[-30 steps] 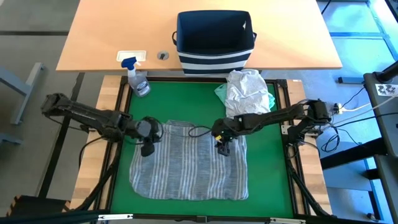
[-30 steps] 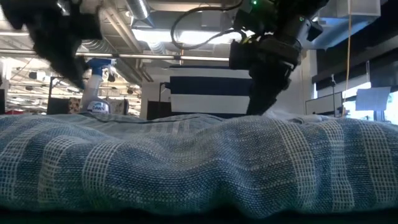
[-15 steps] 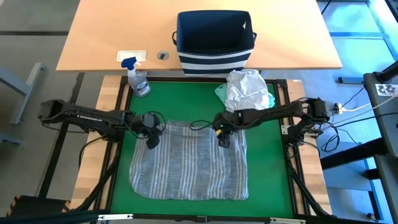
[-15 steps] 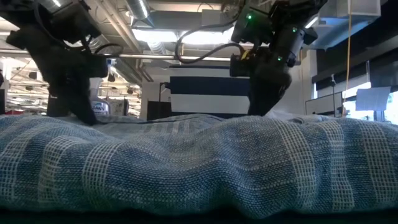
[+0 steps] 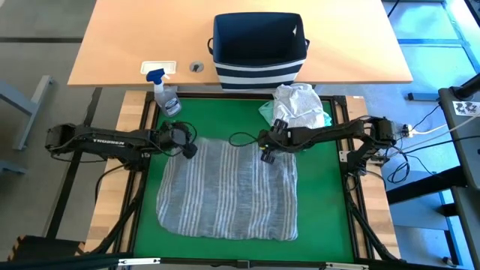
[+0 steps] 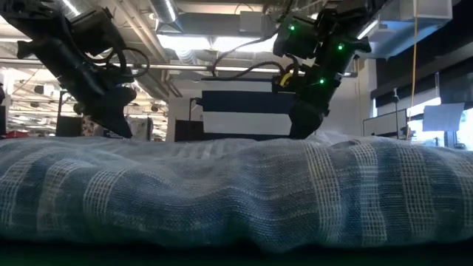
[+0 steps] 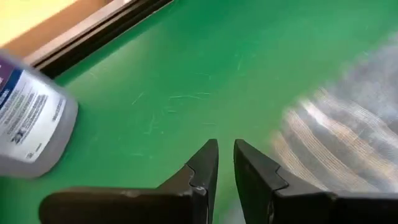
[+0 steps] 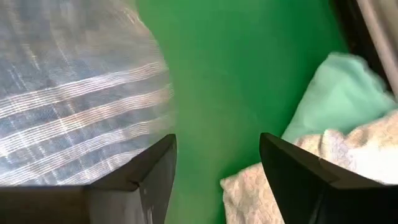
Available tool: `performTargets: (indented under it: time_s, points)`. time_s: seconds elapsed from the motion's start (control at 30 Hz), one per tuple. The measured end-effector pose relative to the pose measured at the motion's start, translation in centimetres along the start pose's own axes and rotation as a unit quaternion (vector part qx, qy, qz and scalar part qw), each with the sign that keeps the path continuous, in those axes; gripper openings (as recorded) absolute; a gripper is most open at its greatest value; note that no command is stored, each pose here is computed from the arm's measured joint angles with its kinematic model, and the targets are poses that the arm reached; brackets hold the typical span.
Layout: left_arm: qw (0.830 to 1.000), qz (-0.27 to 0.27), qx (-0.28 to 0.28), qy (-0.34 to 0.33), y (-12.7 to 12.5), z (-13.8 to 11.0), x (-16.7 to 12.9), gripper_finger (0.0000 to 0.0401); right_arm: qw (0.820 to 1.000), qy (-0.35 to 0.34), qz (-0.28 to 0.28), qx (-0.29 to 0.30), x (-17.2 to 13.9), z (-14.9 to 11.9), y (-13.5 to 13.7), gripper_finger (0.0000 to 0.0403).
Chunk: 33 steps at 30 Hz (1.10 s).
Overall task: Fold laundry
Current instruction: Fold the blue polo shirt
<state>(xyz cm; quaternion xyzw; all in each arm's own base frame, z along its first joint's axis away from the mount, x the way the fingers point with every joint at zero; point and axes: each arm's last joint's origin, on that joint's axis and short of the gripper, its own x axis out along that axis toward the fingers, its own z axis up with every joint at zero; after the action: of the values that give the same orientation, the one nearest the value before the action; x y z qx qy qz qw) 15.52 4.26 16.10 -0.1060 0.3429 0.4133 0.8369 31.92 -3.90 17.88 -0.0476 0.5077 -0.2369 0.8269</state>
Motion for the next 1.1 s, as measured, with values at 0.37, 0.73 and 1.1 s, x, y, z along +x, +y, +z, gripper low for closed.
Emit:
performTargets:
  time_s: [0.37,0.73,1.1]
  points:
    - [0.992,-0.113,-0.01,0.055,-0.5,-0.2,0.0,0.0048,0.966,0.026,0.256,-0.023,-1.6,0.3,0.7,0.0232]
    - [0.979,-0.184,-0.012,0.081,-0.9,0.1,-0.3,0.0057,0.972,0.011,0.236,-0.023,-3.3,1.7,0.5,0.0232]
    - [0.927,-0.365,0.089,0.008,-3.1,6.2,-4.6,0.0197,0.962,-0.04,0.271,0.007,-8.9,3.6,3.4,0.0232]
